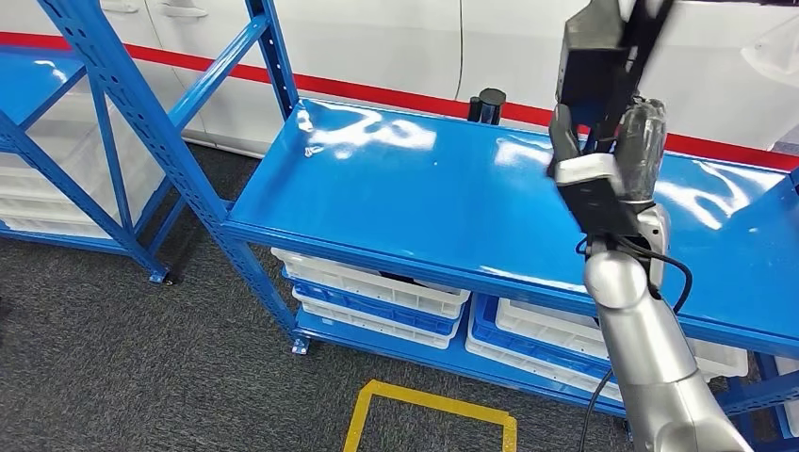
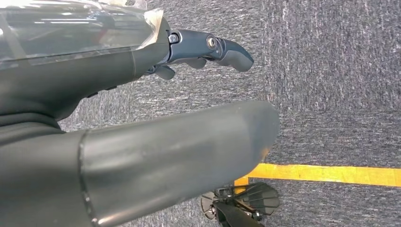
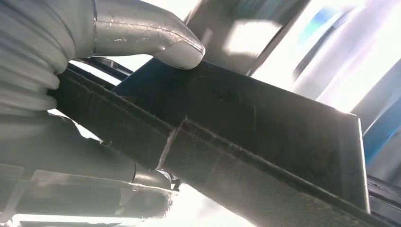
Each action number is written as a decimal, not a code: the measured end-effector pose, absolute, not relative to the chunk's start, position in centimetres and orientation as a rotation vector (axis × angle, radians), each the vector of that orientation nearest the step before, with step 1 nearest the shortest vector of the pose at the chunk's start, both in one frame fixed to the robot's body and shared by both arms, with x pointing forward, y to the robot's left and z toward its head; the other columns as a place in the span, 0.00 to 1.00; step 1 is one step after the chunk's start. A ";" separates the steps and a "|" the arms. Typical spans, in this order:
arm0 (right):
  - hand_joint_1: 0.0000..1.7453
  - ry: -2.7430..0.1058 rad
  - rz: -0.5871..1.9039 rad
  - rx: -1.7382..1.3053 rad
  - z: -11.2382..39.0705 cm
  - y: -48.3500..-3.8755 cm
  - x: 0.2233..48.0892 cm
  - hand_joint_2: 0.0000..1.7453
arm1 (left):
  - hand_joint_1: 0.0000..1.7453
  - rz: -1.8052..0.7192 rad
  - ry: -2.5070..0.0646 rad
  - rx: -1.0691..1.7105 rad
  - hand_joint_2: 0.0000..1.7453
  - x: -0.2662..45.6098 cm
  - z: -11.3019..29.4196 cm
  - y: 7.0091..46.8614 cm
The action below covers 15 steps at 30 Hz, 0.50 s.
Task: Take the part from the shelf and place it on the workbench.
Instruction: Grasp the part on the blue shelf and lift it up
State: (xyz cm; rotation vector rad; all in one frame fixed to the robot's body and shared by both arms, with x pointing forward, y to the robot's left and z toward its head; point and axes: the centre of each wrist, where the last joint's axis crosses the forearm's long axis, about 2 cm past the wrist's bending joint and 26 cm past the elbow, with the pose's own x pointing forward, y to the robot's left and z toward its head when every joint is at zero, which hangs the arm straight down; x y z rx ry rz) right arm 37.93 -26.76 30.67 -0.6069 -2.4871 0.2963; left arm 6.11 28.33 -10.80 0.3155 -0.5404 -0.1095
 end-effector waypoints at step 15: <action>0.94 -2.444 0.248 0.741 28.2 -25.3 29.3 1.00 | 0.00 -0.066 -0.549 0.283 0.00 5.8 -10.9 28.5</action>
